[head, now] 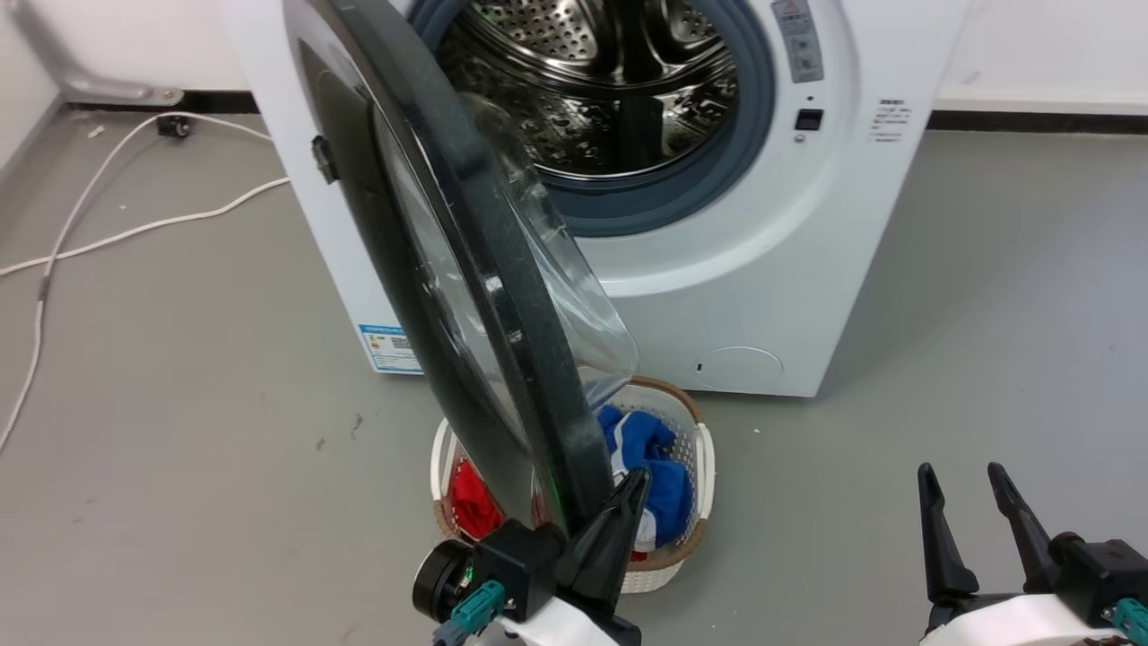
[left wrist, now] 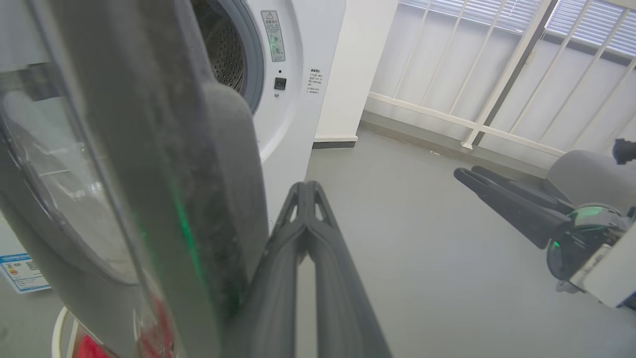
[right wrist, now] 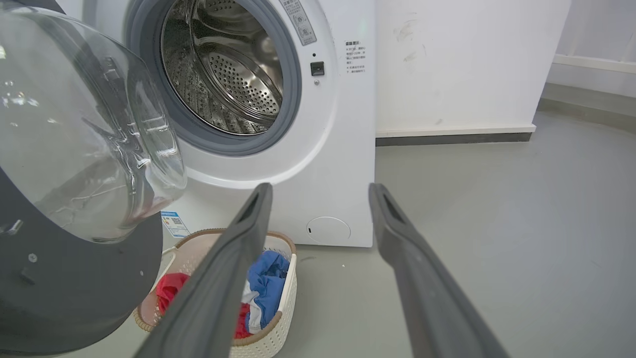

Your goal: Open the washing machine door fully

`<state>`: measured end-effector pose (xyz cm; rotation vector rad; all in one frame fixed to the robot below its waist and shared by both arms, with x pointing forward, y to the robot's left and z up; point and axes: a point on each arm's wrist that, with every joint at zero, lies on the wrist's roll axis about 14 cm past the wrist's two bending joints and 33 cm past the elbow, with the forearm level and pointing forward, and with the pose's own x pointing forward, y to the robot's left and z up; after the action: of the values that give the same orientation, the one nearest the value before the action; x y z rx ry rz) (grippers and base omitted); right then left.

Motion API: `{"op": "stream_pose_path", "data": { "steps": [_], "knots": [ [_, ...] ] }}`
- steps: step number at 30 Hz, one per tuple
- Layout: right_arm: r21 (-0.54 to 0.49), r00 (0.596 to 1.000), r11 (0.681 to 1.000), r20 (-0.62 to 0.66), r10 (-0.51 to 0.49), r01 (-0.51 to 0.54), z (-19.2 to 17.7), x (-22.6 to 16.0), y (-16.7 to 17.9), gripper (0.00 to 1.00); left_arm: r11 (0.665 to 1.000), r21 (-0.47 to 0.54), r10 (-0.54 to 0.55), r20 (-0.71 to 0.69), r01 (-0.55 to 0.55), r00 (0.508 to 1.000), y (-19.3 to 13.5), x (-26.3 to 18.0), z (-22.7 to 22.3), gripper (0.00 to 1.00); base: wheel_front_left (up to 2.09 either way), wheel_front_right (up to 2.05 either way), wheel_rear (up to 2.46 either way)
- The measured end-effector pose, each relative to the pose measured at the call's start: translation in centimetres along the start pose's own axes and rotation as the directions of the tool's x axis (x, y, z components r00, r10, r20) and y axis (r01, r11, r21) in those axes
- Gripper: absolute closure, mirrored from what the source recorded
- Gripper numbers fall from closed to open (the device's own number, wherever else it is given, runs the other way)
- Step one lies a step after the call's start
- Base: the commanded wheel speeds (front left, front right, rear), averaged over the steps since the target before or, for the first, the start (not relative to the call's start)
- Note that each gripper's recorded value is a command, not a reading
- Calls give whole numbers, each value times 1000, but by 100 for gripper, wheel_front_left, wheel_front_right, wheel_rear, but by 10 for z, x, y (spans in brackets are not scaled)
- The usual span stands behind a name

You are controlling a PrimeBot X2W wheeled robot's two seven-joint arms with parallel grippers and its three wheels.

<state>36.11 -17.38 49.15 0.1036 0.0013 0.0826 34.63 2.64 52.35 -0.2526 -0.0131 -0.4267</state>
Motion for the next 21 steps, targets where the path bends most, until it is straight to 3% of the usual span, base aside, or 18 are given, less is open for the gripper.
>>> {"op": "stream_pose_path", "data": {
  "steps": [13,17,21],
  "knots": [
    [-4,988,988,-14,156,-156,-3,30,50,0,983,-1,184,73,-184,980,43,-35,20,100,0,0,0],
    [-10,976,976,-20,216,-216,-4,40,70,0,958,-1,285,97,-286,954,67,-51,26,100,0,0,0],
    [-14,961,961,-26,276,-277,-5,49,92,0,907,9,417,134,-422,899,105,-76,36,100,0,0,0]
  ]
}}
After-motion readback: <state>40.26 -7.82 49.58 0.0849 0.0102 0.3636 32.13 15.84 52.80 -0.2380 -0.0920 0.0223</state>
